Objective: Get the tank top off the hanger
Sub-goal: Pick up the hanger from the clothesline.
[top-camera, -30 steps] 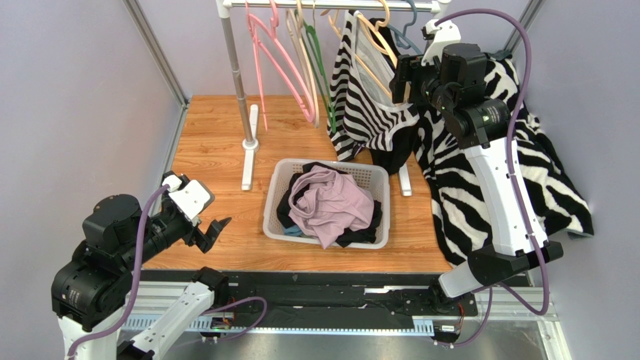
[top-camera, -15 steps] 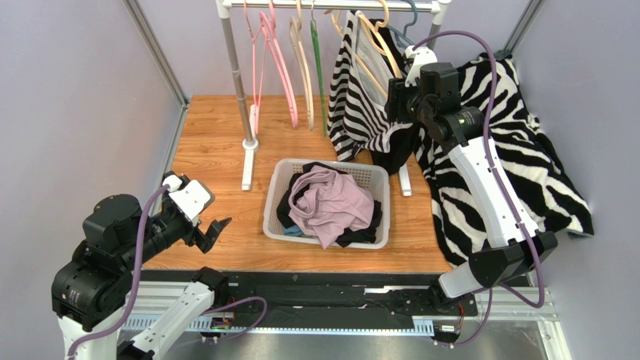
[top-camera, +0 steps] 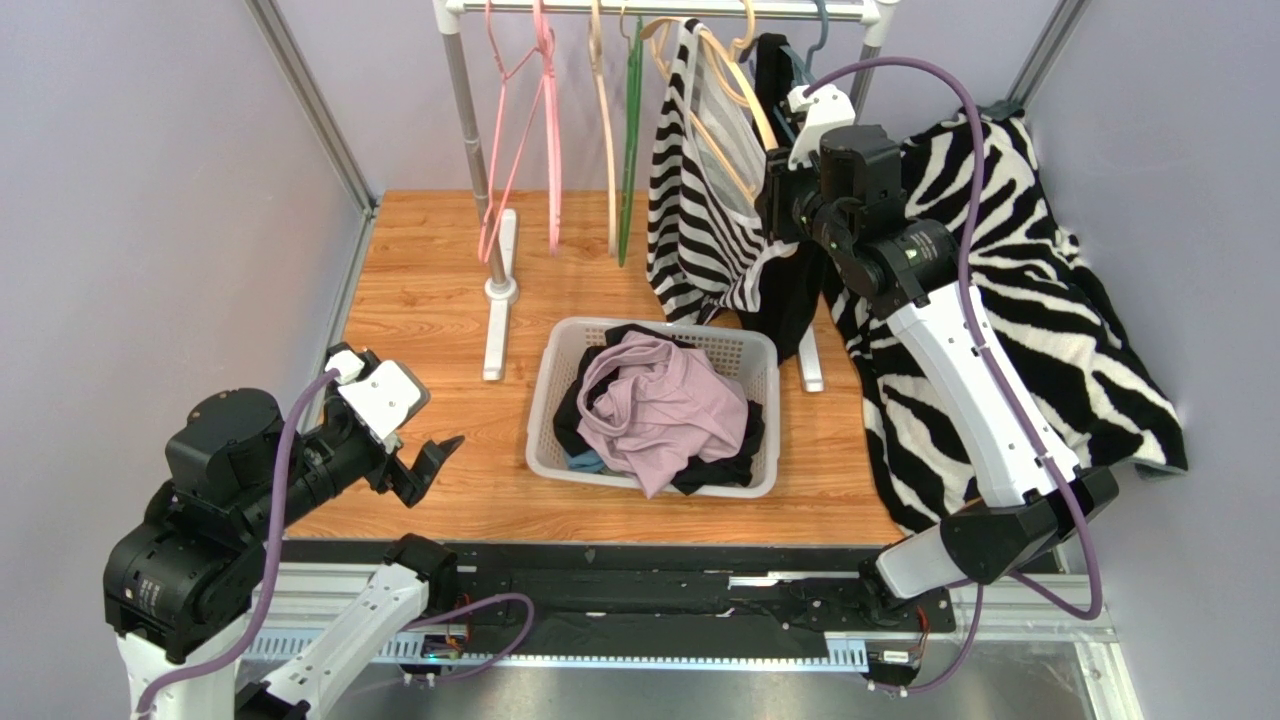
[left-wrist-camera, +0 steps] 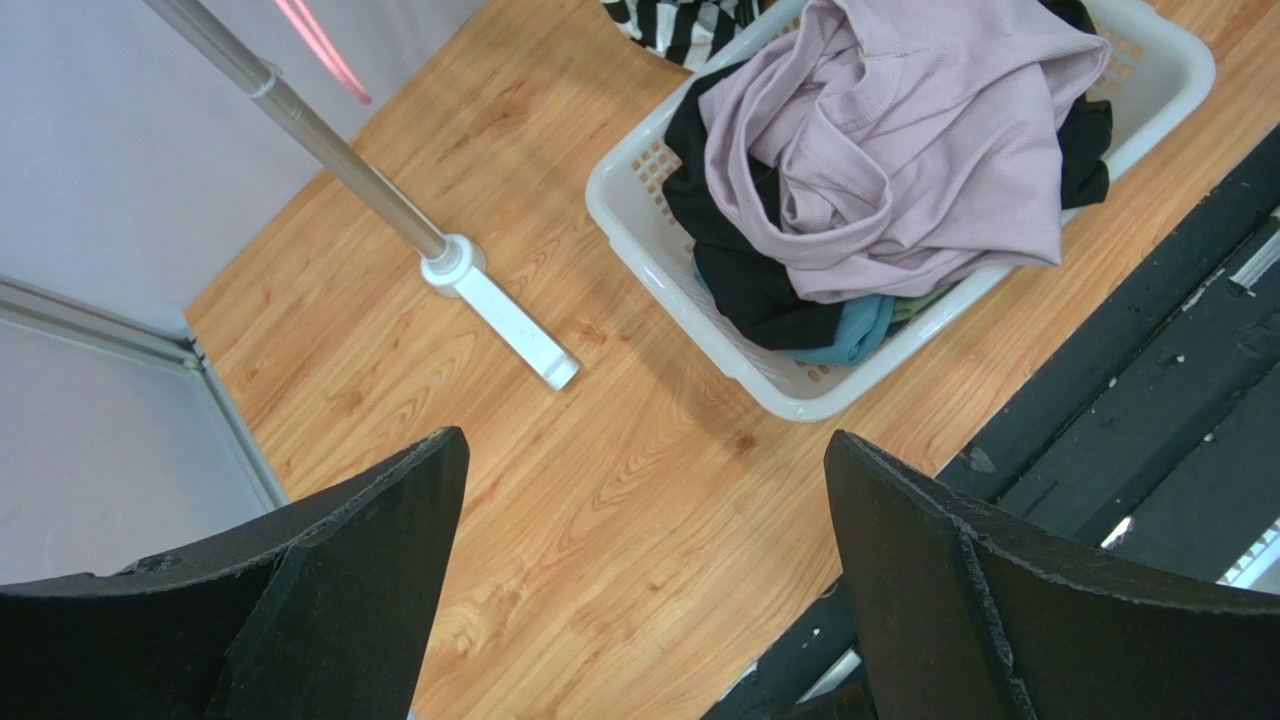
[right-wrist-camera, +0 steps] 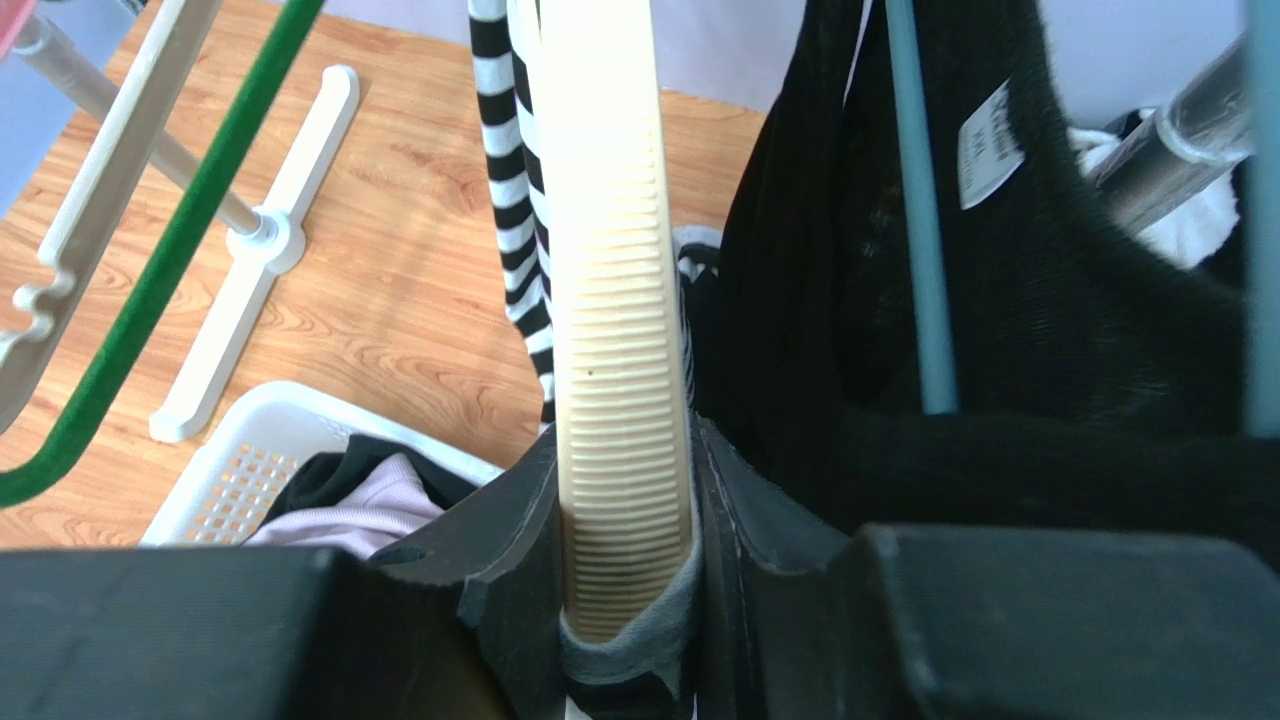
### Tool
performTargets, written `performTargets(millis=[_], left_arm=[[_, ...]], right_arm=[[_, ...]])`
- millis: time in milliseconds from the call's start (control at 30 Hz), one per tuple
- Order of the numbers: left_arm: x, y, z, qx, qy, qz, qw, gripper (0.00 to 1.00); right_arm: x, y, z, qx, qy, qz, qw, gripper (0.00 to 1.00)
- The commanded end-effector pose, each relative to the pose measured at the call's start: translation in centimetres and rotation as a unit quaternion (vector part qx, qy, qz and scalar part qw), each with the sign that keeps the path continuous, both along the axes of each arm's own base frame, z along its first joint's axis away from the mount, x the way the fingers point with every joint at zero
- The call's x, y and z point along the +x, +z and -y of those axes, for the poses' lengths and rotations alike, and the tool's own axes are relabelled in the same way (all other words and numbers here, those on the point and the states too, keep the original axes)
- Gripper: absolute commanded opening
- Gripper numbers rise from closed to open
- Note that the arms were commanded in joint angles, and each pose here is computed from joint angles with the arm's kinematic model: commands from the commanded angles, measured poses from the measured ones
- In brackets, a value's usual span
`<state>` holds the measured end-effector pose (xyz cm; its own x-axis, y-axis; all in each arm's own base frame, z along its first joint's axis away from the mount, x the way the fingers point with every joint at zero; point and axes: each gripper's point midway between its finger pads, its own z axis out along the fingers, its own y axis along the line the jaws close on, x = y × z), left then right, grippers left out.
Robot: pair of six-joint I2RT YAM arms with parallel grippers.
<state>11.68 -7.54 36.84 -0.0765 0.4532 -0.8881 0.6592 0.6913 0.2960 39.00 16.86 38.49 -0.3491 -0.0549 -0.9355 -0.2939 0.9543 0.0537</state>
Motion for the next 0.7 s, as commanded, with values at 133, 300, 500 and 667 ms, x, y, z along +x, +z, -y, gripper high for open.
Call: performTargets(millis=[133,300,500,667], left_arm=[[0.1,0.9,0.0,-0.004,-0.001,0.014,1.0,0.97],[-0.1,0.9,-0.3,-0.001,0.003,0.019,1.0,0.97],[-0.2,0.9,-0.3,-0.003,0.004,0.021,1.0,0.97],[-0.3,1.1,-0.2,-0.005,0.002,0.021,1.0,0.97]], right_arm=[[-0.1,7.6,-0.6,0.036,-0.032,0.124,0.991,0.0],[-0.7,11.1,0.2,0.042,-0.059,0.178,0.981,0.0],[-2.8,14.6,2.2,0.058,-0.09,0.243,0.964,0.0],[-4.6,16.8,3.6,0.07,-0.105,0.298,0.946,0.0]])
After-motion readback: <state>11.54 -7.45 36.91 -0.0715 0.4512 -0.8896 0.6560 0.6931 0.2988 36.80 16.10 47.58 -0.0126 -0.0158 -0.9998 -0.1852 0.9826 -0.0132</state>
